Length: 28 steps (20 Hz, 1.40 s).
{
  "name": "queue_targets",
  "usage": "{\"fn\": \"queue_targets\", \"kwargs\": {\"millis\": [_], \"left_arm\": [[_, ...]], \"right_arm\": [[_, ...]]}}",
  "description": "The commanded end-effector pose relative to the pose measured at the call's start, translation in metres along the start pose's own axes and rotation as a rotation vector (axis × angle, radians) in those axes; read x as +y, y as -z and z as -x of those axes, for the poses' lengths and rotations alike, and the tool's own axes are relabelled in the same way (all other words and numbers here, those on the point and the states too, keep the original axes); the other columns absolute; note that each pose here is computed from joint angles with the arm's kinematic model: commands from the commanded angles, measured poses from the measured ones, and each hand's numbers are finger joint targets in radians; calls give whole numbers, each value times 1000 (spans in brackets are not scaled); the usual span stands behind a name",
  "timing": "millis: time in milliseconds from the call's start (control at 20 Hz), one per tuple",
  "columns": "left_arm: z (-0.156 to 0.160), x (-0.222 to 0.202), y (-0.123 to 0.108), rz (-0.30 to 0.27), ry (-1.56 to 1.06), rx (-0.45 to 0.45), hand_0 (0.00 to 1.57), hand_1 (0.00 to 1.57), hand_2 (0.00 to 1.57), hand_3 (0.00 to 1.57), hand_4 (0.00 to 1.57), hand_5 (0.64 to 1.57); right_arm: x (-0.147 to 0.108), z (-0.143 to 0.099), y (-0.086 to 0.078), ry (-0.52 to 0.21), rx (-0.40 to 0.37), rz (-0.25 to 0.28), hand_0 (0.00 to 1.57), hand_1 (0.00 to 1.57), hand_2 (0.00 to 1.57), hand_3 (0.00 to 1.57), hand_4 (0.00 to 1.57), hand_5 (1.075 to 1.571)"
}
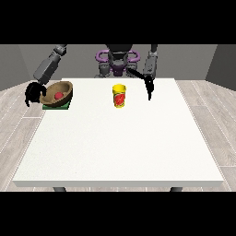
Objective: Pick the cup and pour the ball into the bowl, then pick the bowl and place it on the pad
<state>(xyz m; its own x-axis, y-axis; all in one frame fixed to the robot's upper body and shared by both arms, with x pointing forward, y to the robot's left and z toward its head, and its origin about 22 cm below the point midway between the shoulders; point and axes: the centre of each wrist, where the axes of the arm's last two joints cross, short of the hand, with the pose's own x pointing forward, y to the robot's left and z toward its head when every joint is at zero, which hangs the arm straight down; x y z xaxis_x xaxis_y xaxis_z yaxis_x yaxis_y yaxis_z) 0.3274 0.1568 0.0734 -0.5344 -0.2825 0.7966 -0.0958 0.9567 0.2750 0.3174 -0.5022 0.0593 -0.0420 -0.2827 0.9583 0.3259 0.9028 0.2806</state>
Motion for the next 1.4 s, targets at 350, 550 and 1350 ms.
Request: {"fn": "queue_targets", "kwargs": {"millis": [350,550,1350], "left_arm": [[-42,11,-11,-37,9,-40,0,0,0,0,0,686],[-31,22,-21,-15,11,-32,0,0,0,0,0,687],[27,-22,-60,37,-10,277,0,0,0,0,0,682]], "right_arm": [[-8,-50,8,-22,-49,-15,1571,1571,1571,372,420,1571],[-12,-42,4,-53,-23,-36,1571,1571,1571,856,398,1563],[5,-71,11,-323,93,-1,501,501,238,0,381,1087]]}}
